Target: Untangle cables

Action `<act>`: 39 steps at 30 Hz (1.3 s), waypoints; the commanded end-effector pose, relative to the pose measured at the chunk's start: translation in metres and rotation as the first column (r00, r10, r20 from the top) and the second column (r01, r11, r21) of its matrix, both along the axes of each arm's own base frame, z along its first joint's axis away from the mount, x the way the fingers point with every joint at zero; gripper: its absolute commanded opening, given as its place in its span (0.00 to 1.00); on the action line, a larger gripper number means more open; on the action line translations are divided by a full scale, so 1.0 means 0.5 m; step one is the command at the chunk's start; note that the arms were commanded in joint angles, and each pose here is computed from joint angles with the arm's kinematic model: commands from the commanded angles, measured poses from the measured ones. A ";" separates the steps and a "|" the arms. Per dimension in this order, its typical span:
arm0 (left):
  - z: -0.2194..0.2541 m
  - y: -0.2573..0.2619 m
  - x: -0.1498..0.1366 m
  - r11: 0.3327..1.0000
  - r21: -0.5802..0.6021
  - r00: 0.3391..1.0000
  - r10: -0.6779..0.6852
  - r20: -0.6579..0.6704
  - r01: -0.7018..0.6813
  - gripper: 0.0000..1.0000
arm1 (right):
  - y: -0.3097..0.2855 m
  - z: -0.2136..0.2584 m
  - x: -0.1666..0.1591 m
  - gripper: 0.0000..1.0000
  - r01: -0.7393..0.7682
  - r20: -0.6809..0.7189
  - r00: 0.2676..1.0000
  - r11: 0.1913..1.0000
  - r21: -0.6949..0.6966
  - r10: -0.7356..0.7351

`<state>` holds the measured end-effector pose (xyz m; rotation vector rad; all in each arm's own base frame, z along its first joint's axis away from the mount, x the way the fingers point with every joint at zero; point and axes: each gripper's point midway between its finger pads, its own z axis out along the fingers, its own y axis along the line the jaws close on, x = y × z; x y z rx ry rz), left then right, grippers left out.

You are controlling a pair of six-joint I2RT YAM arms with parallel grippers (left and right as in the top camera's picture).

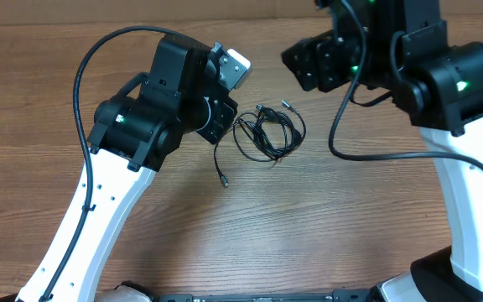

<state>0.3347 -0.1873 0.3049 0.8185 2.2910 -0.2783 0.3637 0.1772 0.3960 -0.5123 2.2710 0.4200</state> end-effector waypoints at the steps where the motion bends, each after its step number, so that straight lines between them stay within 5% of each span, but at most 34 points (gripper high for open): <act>1: 0.036 -0.038 -0.038 0.989 -0.144 0.998 -0.045 -0.047 0.038 0.35 | -0.021 -0.028 0.008 0.77 0.030 -0.059 0.998 0.999 -0.030 -0.032; 10: 0.065 -0.054 -0.080 0.960 -0.280 0.991 -0.032 -0.132 -0.007 0.37 | -0.014 -0.204 0.032 0.75 0.015 -0.302 0.952 0.992 -0.125 -0.052; 17: 0.087 -0.018 -0.094 0.945 -0.296 0.983 0.099 -0.154 -0.142 0.44 | -0.002 -0.303 0.051 0.77 -0.001 -0.355 0.934 0.991 -0.135 -0.047; 23: 0.117 0.002 -0.106 0.938 -0.309 0.986 0.135 -0.102 -0.160 0.56 | 0.005 -0.409 0.039 0.98 -0.072 -0.418 0.908 0.987 -0.146 0.005; 39: 0.117 0.010 -0.107 0.939 -0.297 0.984 0.151 -0.096 -0.173 0.64 | 0.036 -0.565 -0.016 0.98 -0.186 -0.515 0.847 0.981 -0.048 0.135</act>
